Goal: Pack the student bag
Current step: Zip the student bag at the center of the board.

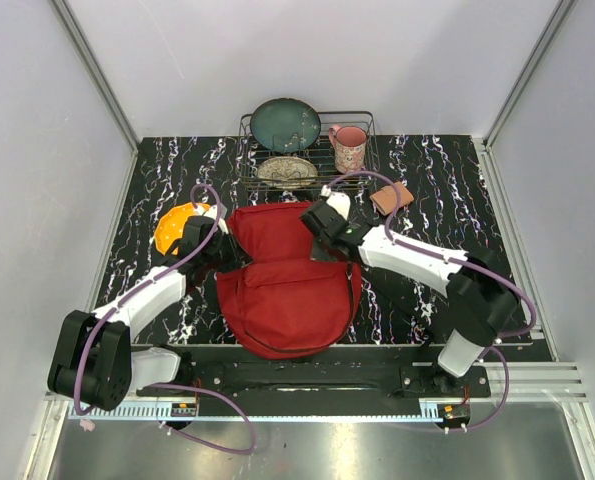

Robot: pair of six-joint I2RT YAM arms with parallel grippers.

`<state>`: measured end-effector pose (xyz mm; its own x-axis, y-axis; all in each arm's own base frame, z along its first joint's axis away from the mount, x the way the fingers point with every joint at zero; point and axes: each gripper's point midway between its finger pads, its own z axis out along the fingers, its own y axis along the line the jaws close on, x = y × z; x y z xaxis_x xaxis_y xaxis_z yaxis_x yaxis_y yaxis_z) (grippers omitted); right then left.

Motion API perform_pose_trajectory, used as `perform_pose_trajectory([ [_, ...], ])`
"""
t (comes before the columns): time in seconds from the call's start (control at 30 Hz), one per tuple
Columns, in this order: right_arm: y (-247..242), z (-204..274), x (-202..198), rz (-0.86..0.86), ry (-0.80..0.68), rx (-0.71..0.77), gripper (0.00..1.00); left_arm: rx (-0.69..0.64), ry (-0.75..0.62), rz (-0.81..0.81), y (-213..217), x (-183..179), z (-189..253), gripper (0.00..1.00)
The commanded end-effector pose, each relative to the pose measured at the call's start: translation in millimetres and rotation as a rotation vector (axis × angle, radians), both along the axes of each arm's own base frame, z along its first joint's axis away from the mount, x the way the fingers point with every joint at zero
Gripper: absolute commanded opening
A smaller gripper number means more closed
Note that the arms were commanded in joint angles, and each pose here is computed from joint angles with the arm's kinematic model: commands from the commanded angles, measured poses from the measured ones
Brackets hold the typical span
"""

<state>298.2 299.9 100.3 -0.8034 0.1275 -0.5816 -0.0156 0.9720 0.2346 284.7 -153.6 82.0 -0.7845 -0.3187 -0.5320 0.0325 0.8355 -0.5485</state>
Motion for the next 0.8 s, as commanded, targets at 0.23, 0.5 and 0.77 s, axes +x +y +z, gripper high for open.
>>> perform_pose_trajectory([
  [0.23,-90.1,8.7,19.3,-0.218,-0.056,-0.049,0.0,0.055,-0.018,0.053,15.0,3.6,-1.7,0.0],
  [0.5,-45.1,23.6,14.0,-0.069,-0.048,0.157,0.0,-0.074,-0.181,-0.112,-17.2,4.4,46.9,0.65],
  [0.77,-24.0,28.5,-3.1,0.079,-0.086,0.27,0.0,-0.043,-0.27,-0.302,-50.3,-0.1,86.6,0.87],
])
